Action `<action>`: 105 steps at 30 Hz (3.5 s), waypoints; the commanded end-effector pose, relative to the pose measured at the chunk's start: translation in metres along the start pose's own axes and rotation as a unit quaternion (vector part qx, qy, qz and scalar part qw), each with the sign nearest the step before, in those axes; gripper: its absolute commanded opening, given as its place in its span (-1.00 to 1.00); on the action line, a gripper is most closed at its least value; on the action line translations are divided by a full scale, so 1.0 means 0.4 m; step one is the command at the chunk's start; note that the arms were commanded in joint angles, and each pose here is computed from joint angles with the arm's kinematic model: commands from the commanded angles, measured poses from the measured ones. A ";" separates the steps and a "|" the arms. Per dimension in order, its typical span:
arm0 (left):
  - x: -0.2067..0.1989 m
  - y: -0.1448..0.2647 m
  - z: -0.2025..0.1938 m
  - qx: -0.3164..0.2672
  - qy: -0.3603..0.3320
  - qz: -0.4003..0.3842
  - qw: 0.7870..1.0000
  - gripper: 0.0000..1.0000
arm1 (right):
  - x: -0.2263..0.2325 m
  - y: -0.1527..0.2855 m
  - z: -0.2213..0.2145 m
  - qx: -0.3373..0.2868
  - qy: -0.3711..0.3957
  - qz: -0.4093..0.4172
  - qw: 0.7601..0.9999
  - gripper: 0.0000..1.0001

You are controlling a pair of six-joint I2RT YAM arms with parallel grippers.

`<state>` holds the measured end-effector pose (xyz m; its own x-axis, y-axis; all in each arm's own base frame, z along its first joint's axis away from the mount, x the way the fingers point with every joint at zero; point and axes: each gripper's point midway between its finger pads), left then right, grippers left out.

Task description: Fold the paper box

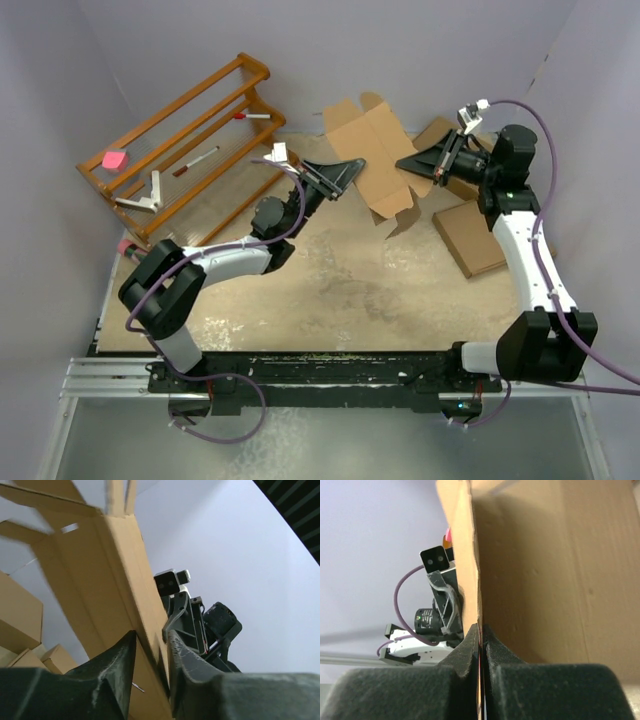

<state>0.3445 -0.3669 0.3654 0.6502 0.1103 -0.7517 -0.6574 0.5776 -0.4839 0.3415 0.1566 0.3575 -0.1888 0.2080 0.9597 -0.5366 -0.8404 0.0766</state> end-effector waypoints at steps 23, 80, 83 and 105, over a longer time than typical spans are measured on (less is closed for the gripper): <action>0.031 0.350 0.013 0.150 -0.253 0.114 0.949 0.83 | 0.133 0.095 -0.023 -0.009 0.374 0.000 0.927 -1.00; 0.012 0.416 -0.135 0.306 -0.209 0.110 0.922 0.86 | 0.115 0.114 -0.112 0.068 0.400 0.031 0.913 -1.00; 0.025 0.414 -0.139 0.307 -0.207 0.118 0.921 0.87 | 0.111 0.114 -0.107 0.064 0.400 0.024 0.914 -1.00; -0.085 0.343 -0.167 0.315 -0.183 0.008 0.931 0.87 | 0.131 0.126 -0.154 0.097 0.412 0.071 0.903 -1.00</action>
<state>0.2230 -0.3283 0.2340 0.6889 0.5301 -0.4944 -0.4871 0.8437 0.2259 0.2685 0.1506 0.3737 -0.7732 0.3891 0.5007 -0.3754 -0.9173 0.1331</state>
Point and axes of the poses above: each gripper's point midway between its finger pads, its own y axis back along the fingers, its own x axis along the line the jaws close on, z = x × y, and after that the axes turned 9 degrees about -y, right-handed
